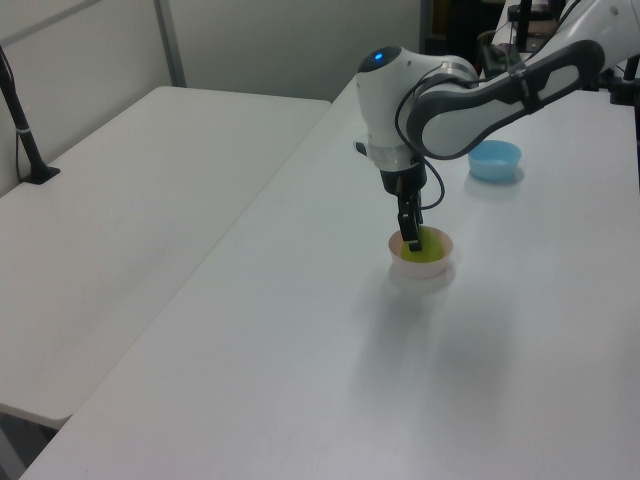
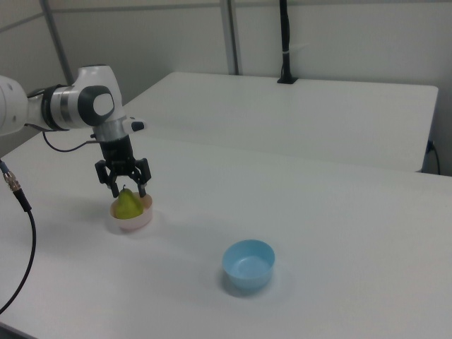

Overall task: Place the pear in the bowl
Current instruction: 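Carry the pear over the pink bowl and lower it inside, then open the gripper and raise it away from the pink bowl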

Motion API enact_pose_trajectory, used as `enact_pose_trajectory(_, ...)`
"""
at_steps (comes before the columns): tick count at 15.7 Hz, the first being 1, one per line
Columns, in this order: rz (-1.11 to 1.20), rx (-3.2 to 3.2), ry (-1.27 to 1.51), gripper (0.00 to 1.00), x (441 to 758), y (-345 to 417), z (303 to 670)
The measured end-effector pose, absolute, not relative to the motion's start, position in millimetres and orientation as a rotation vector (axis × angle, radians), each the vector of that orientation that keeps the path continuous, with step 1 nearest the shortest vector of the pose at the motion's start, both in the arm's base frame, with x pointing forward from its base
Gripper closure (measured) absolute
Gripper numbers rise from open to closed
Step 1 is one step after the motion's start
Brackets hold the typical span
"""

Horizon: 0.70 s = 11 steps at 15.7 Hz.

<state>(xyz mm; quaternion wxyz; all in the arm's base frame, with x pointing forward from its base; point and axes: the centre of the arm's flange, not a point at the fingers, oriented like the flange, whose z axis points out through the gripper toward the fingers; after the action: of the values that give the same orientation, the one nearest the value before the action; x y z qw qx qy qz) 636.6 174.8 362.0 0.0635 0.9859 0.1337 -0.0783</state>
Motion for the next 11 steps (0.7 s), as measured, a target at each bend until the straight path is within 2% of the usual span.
enact_pose_trajectory(2, -0.200, 2.989, 0.390, 0.00, 638, 171, 381)
enact_pose_trajectory(5, -0.177, 3.022, 0.307, 0.00, 630, 140, 437)
enact_pose_trajectory(7, -0.132, 3.067, 0.185, 0.00, 621, 85, 493)
enact_pose_trajectory(11, -0.056, 3.109, -0.022, 0.00, 602, -3, 551)
